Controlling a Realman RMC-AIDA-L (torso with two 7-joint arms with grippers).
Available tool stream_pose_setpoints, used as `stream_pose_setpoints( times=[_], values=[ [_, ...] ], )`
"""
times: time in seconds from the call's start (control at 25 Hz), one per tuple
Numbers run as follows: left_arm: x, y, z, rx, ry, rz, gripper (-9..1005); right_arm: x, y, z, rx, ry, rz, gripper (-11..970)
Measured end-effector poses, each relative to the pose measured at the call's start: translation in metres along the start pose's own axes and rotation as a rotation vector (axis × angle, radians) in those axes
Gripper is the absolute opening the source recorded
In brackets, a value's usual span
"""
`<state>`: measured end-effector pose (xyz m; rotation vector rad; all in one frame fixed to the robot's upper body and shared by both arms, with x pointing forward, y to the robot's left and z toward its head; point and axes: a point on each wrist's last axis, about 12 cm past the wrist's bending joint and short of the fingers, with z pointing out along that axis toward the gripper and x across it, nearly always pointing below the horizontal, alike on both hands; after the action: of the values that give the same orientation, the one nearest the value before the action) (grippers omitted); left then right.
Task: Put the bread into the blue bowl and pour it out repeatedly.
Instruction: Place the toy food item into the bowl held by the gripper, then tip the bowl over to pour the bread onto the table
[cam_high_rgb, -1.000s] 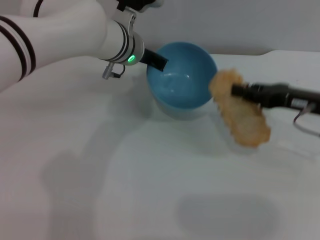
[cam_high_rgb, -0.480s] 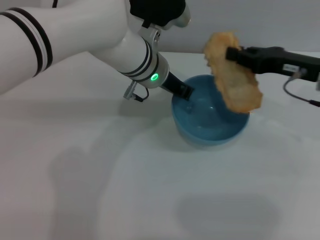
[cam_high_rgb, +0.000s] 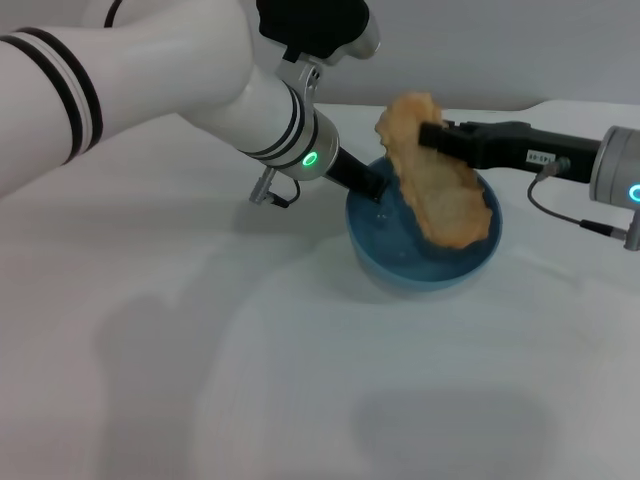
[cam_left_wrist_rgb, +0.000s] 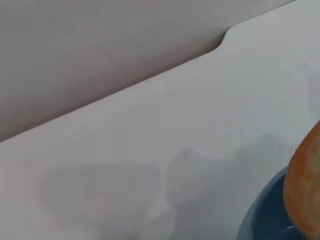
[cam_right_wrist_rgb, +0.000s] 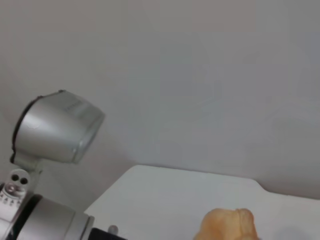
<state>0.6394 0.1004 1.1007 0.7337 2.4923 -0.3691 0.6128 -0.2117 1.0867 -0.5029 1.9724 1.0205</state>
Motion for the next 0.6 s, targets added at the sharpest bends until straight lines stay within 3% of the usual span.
stream_pose_setpoints(
  times=[0.2,0.28,0.48,0.6],
  values=[
    [0.002,0.002,0.000,-0.005,-0.005,-0.006,-1,0.007,-0.002,-0.004,0.003,0.012,0.016,138],
    [0.003,0.004,0.001,-0.007,-0.007,-0.011,-1,0.009,-0.004,-0.009,0.013,-0.008,0.031,321],
    [0.005,0.007,0.001,-0.014,-0.011,-0.017,-2,0.008,-0.009,-0.020,0.037,-0.069,0.044,467],
    [0.005,0.009,0.001,-0.024,-0.019,-0.019,-2,0.004,-0.015,-0.034,0.076,-0.126,0.019,467]
  ],
)
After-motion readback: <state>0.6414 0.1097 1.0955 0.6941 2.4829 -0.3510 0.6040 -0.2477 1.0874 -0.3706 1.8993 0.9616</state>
